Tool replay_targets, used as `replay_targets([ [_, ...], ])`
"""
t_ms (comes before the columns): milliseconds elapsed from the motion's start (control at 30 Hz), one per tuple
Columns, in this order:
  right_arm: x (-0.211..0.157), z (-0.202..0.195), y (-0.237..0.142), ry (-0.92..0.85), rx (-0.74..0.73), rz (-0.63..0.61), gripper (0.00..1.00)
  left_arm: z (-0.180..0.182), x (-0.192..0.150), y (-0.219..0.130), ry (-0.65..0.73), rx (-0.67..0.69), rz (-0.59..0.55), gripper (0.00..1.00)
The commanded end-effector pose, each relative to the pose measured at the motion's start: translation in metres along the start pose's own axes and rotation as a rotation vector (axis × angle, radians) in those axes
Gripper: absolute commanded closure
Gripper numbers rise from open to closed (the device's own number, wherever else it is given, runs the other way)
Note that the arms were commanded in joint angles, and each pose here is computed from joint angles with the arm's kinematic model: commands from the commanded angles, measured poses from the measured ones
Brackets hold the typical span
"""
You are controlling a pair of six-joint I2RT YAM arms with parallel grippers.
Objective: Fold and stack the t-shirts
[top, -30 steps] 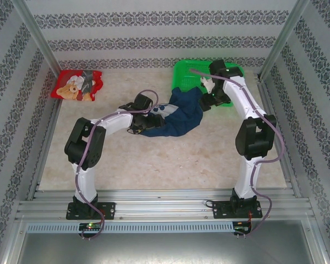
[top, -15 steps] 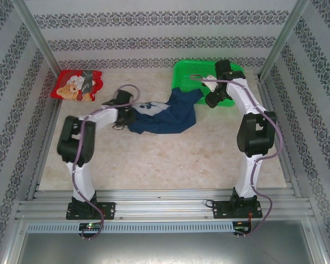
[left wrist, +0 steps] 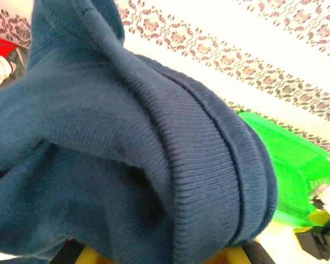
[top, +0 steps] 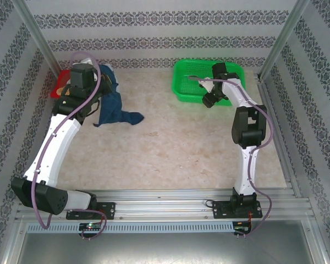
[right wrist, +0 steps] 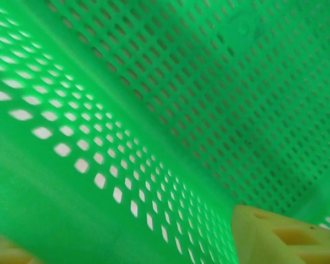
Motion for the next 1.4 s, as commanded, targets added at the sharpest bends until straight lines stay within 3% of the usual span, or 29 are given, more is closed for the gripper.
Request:
replay_targets([
  [0, 0.0, -0.008, 0.011, 0.031, -0.079, 0.039, 0.43, 0.005, -0.013, 0.001, 0.051, 0.029, 0.066, 1.0],
  [167, -0.007, -0.009, -0.001, 0.061, -0.116, 0.074, 0.71, 0.001, -0.015, 0.007, 0.053, 0.005, 0.061, 1.0],
  [367, -0.031, -0.001, -0.033, 0.217, -0.141, 0.164, 0.91, -0.009, -0.017, 0.019, 0.05, -0.044, 0.064, 1.0],
  [633, -0.085, -0.02, -0.043, 0.466, -0.226, 0.271, 0.97, -0.052, -0.029, 0.036, 0.105, -0.166, 0.093, 1.0],
  [800, -0.089, -0.045, -0.044, 0.522, -0.266, 0.257, 1.0, -0.08, -0.039, 0.043, 0.092, -0.254, 0.12, 1.0],
  [1067, -0.087, -0.07, -0.029, 0.557, -0.285, 0.253, 0.94, -0.144, -0.062, 0.029, 0.102, -0.451, 0.206, 1.0],
  [1200, -0.073, -0.071, -0.037, 0.583, -0.254, 0.214, 0.75, -0.166, -0.07, 0.025, 0.04, -0.547, 0.258, 1.0],
  [1267, -0.067, -0.072, -0.051, 0.627, -0.239, 0.179, 0.59, -0.177, -0.071, 0.021, 0.031, -0.581, 0.267, 1.0],
  [1367, -0.047, -0.06, -0.077, 0.707, -0.135, 0.05, 0.46, -0.195, -0.061, 0.012, 0.013, -0.635, 0.258, 1.0],
])
Point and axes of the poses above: each hand's point on the last joint's axis, 136 mm out from that joint toward the fingers, its own y axis out along the fingers, its own z axis along the line the jaws close on, x = y × z, the point moved 1 cm from there along -y, back along the fingers, and after that the axes turned 3 degrees about y, right-handed, at the moved point
